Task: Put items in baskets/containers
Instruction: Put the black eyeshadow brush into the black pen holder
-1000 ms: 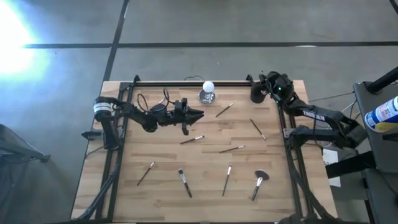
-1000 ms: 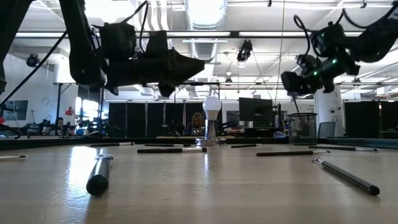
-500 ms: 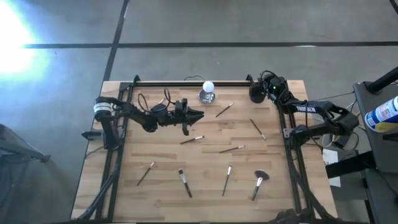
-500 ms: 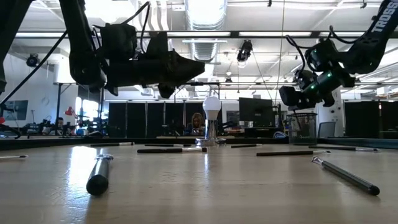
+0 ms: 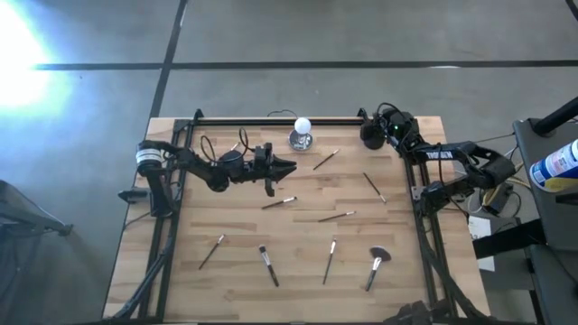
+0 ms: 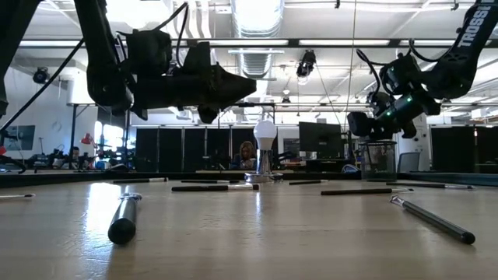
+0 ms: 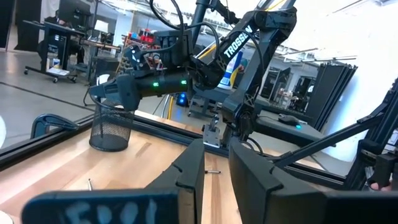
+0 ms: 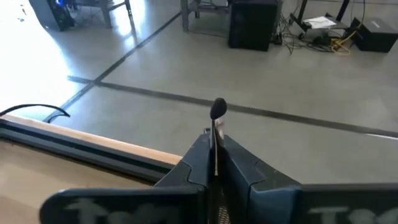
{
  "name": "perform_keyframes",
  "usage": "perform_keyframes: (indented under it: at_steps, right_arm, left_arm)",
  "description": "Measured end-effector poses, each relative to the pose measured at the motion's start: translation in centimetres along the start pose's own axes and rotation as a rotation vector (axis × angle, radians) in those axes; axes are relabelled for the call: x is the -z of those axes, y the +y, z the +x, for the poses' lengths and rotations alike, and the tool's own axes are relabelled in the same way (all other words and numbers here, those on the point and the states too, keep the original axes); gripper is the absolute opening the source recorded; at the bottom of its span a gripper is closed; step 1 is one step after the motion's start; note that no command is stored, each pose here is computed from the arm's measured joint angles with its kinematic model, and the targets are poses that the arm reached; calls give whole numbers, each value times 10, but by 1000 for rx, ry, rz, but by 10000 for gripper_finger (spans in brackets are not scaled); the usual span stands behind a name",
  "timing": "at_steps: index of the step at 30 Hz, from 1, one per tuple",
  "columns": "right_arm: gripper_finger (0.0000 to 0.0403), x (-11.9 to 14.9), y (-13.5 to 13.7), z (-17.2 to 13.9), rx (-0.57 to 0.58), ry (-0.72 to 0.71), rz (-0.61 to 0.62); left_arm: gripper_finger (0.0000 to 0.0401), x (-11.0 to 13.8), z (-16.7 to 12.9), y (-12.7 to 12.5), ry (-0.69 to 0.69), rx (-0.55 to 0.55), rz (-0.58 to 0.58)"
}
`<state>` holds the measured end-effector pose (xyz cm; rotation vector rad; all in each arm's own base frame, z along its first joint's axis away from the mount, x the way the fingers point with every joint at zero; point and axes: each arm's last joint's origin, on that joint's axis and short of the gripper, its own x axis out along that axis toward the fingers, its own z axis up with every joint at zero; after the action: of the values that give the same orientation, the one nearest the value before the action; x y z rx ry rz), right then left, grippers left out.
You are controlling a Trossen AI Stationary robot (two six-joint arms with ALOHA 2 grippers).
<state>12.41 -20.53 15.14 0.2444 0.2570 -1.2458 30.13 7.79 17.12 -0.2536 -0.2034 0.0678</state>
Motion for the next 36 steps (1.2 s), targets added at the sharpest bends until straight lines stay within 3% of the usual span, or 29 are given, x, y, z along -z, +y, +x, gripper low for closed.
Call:
perform_keyframes:
  at_steps: [15,19,25,36]
  right_arm:
    - [86,-17,-1,-14,-2,-18,13]
    - [70,-27,-1,-18,4,39,-9]
    - [14,-44,0,-26,2,97,-77]
    - [8,-57,-1,-41,-46,206,-61]
  left_arm:
    - [69,0,0,0,1,0,-1]
    - [69,0,0,0,1,-1,-14]
    - [69,1,0,0,9,-4,-18]
    - [69,1,0,1,15,-5,-21]
